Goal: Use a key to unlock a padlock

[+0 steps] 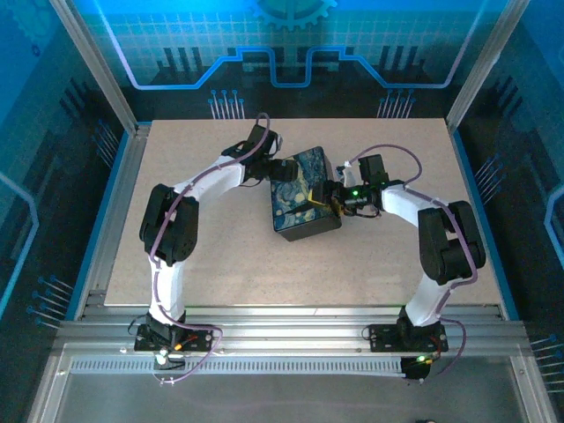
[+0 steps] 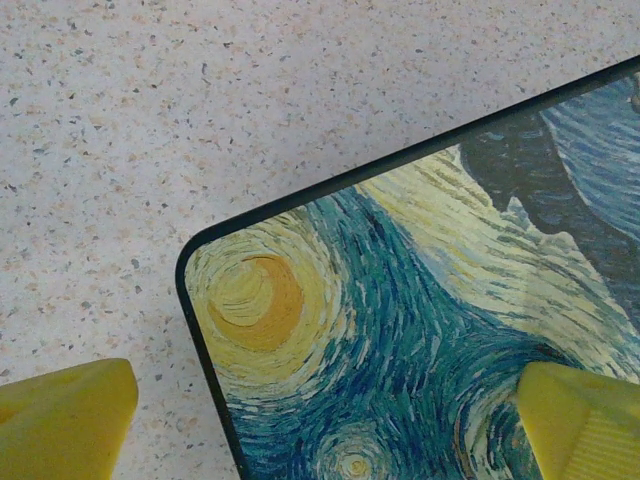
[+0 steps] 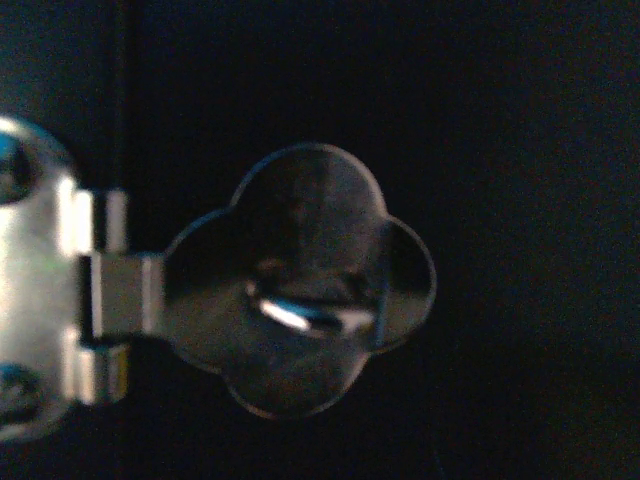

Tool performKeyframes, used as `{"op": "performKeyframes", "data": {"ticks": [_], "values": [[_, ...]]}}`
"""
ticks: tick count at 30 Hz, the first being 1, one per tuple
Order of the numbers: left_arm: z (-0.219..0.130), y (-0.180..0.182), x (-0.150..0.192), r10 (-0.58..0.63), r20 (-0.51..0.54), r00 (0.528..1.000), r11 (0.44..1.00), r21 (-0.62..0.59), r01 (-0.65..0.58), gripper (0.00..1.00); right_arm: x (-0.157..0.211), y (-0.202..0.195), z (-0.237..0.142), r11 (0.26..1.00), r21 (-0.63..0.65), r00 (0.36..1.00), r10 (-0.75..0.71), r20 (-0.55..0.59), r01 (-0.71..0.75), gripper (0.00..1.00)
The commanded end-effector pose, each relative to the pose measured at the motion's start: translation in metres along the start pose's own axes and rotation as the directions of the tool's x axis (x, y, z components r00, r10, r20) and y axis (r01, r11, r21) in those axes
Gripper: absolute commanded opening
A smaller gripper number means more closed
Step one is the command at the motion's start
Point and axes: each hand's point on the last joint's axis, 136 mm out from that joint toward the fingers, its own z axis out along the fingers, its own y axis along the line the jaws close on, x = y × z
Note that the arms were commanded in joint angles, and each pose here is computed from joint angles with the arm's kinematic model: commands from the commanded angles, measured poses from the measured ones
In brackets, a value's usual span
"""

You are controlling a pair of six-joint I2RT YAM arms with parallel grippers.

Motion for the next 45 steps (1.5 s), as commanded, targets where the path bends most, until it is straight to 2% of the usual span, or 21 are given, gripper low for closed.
{"op": "performKeyframes", "data": {"ticks": [1, 12, 16, 23, 29, 33, 37, 39, 45], "values": [[0.019, 0.012, 0.031, -0.012, -0.081, 0.997, 0.999, -0.045, 0.009, 0.98, 0.002, -0.016, -0.001, 0.999, 0.04, 1.0, 0.019, 0.001, -0.019, 1.0], [0.043, 0.015, 0.067, -0.072, -0.142, 0.987, 0.997, -0.008, 0.071, 0.97, -0.016, -0.029, -0.016, 0.96, -0.135, 0.968, 0.251, 0.027, -0.245, 1.0], [0.048, 0.017, 0.073, -0.077, -0.151, 0.986, 0.997, -0.013, 0.076, 0.97, -0.018, -0.043, -0.021, 0.955, -0.071, 0.954, 0.293, 0.054, -0.289, 1.0], [0.051, 0.019, 0.076, -0.081, -0.157, 0.984, 0.997, -0.017, 0.079, 0.97, -0.011, -0.073, -0.037, 0.909, 0.132, 0.918, 0.384, 0.102, -0.395, 1.0], [0.051, 0.018, 0.073, -0.08, -0.15, 0.985, 0.997, -0.019, 0.078, 0.96, -0.012, -0.079, -0.04, 0.871, 0.16, 0.884, 0.447, 0.137, -0.465, 1.0], [0.052, 0.018, 0.074, -0.075, -0.156, 0.985, 0.997, -0.017, 0.074, 0.96, -0.019, -0.072, -0.043, 0.885, 0.126, 0.89, 0.43, 0.147, -0.449, 1.0], [0.053, 0.019, 0.075, -0.069, -0.159, 0.985, 0.998, -0.019, 0.067, 0.96, -0.034, -0.041, -0.042, 0.927, -0.084, 0.918, 0.374, 0.132, -0.365, 1.0], [0.054, 0.022, 0.075, -0.068, -0.159, 0.985, 0.998, -0.025, 0.065, 0.96, -0.037, -0.027, -0.044, 0.937, -0.144, 0.933, 0.337, 0.127, -0.319, 1.0], [0.058, 0.033, 0.08, -0.08, -0.173, 0.982, 0.996, -0.051, 0.072, 0.95, -0.034, -0.02, -0.057, 0.966, -0.12, 0.962, 0.243, 0.128, -0.228, 1.0]]}}
